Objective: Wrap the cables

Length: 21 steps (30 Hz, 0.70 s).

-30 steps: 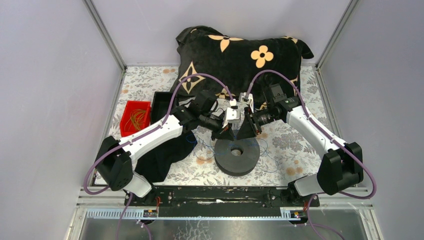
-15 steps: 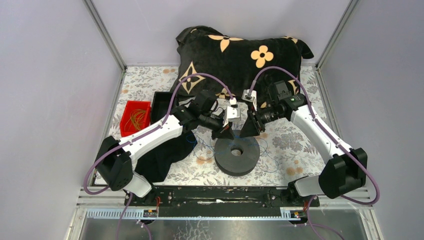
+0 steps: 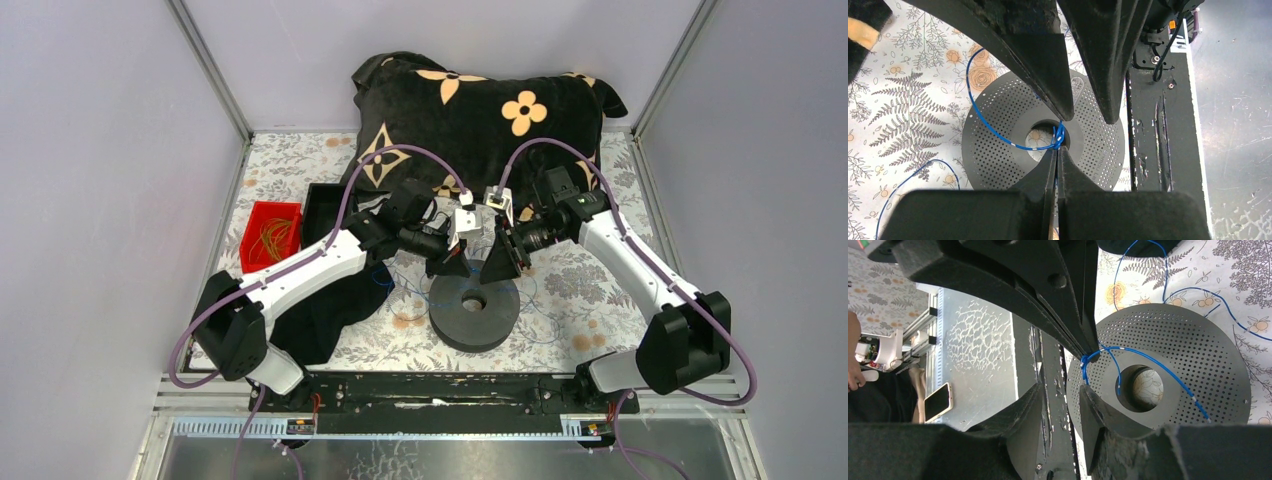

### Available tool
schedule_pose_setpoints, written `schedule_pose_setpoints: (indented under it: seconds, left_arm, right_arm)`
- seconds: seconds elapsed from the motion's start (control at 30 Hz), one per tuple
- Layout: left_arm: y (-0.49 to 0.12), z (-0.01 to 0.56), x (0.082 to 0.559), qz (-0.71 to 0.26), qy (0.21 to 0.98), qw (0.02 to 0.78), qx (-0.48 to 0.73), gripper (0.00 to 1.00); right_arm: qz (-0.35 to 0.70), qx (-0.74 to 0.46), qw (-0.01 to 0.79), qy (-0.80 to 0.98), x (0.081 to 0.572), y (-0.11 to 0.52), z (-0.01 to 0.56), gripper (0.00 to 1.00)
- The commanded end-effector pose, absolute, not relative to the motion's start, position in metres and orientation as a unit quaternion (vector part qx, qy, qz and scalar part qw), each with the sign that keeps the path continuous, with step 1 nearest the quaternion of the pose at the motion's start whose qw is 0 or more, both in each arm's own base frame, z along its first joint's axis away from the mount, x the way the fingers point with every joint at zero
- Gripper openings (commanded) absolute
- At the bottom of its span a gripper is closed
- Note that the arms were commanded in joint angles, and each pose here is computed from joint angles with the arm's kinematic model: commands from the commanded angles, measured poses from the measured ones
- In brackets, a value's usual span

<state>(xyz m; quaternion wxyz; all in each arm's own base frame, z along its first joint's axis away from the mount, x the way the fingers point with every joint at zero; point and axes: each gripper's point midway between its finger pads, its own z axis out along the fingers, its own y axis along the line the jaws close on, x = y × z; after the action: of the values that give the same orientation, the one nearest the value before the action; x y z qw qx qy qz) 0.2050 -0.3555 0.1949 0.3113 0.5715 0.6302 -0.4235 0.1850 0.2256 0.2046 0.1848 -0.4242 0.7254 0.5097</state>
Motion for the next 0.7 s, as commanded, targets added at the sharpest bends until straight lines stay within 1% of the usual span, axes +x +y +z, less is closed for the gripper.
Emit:
schedule_pose_setpoints:
  seconds: [0.0,0.67]
  left_arm:
    - [-0.364,0.21,0.212,-0.426,0.615,0.34,0.57,0.0]
    - [-0.363,0.208,0.199,-0.447,0.593,0.329,0.584,0.0]
  right_arm:
    - [0.531,-0.416,0.177,0.717,0.182,0.229,0.207,0.41]
    - [0.539,-0.396,0.178,0.722,0.198,0.237,0.207,0.39]
